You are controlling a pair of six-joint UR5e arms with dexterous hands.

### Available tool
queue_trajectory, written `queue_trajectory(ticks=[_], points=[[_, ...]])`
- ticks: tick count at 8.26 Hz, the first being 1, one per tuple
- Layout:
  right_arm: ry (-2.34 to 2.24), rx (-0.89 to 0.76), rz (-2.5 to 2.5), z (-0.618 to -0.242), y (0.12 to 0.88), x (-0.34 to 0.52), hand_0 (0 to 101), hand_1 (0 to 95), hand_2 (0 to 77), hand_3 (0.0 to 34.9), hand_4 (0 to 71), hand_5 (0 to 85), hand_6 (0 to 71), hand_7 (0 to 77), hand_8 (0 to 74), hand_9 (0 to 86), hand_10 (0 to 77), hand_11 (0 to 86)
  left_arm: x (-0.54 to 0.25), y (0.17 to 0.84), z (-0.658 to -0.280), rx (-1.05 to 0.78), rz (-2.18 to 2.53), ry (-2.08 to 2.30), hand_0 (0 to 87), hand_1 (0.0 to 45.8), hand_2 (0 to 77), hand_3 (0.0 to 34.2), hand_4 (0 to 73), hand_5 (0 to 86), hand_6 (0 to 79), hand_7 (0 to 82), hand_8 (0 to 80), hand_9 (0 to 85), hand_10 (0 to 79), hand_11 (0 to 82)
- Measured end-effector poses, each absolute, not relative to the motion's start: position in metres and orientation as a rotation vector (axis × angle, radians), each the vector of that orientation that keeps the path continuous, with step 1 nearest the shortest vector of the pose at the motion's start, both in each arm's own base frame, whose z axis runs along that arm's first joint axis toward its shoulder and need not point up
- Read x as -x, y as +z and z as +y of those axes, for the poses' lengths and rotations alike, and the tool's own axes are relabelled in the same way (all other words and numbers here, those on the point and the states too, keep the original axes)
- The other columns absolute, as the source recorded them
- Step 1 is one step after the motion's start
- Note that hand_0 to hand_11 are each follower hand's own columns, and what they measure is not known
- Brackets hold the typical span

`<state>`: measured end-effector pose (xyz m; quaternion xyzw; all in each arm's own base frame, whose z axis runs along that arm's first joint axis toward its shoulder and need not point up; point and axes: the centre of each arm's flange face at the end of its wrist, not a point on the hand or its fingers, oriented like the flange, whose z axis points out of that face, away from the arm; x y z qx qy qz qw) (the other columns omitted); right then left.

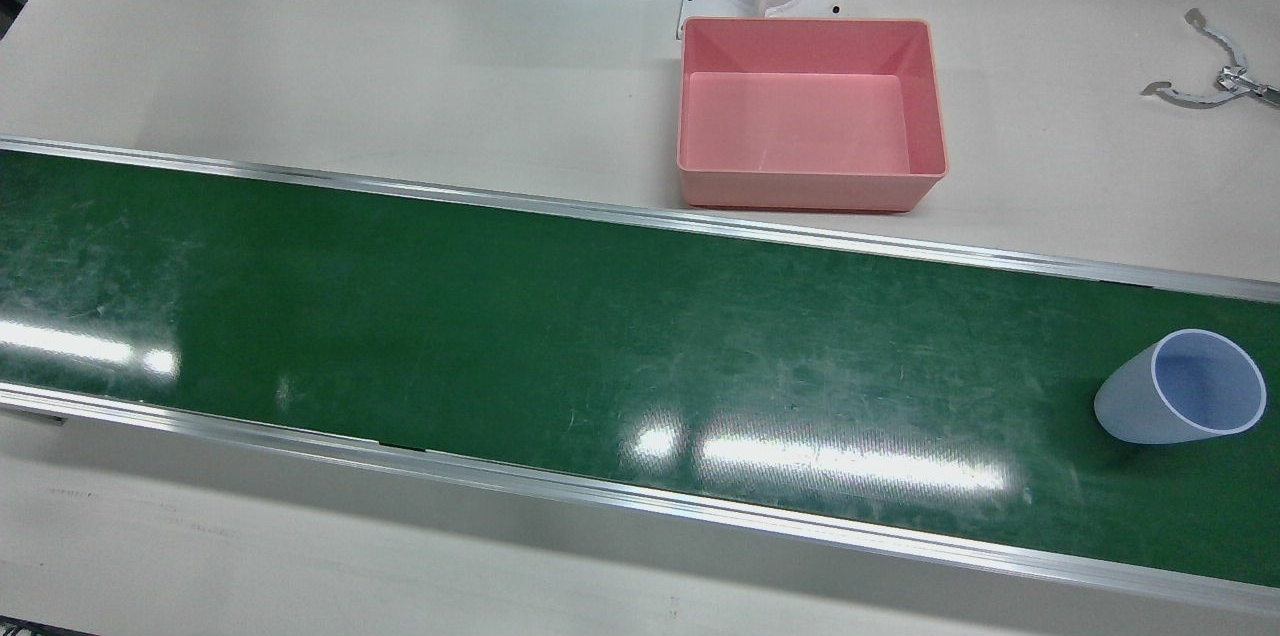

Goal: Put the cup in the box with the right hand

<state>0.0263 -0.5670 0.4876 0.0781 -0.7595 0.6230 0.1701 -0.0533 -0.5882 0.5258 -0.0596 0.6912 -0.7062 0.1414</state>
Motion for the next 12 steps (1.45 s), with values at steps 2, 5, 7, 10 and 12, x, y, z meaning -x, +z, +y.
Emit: queue_trajectory(ticks=[2,5,7,10,12], points=[[1.771,-0.222,-2.155,-0.5666,0.4884,-0.0260,56,10.4,0.5,0.0,49.1,6.0,19.6,69.8,16.4,36.0,12.0,19.1,0.0536,0.5258,-0.5882,0.172,1.996,-2.039,0.0,0.5,0.5,0.0,0.0,0.0,0.0,0.0,0.0,0.5,0.0,0.0],[1.769,-0.222,-2.156,-0.5663,0.4877,-0.0258,56,10.4,0.5,0.0,49.1,6.0,19.6,69.8,16.4,36.0,12.0,18.5,0.0534,0.5258,-0.5882,0.172,1.995,-2.039,0.0,0.5,0.5,0.0,0.0,0.0,0.0,0.0,0.0,0.5,0.0,0.0],[1.768,-0.222,-2.157,-0.5664,0.4876,-0.0257,56,10.4,0.5,0.0,49.1,6.0,19.6,69.8,16.4,36.0,12.0,18.5,0.0535,0.5262,-0.5879,0.172,1.995,-2.040,0.0,0.5,0.5,0.0,0.0,0.0,0.0,0.0,0.0,0.0,0.0,0.0],[1.770,-0.222,-2.155,-0.5667,0.4883,-0.0257,56,10.9,0.5,0.0,49.1,6.0,19.6,69.8,16.4,36.0,12.0,18.5,0.0537,0.5263,-0.5878,0.172,1.994,-2.041,0.0,0.5,0.5,0.0,0.0,0.0,0.0,0.0,0.0,0.5,0.0,0.0],[1.770,-0.222,-2.155,-0.5670,0.4881,-0.0256,56,10.9,0.5,0.0,49.6,6.0,19.6,69.8,15.8,36.0,12.0,18.5,0.0534,0.5259,-0.5881,0.172,1.995,-2.039,0.0,0.5,0.5,0.0,0.0,0.0,0.0,0.0,0.0,0.5,0.0,0.0]])
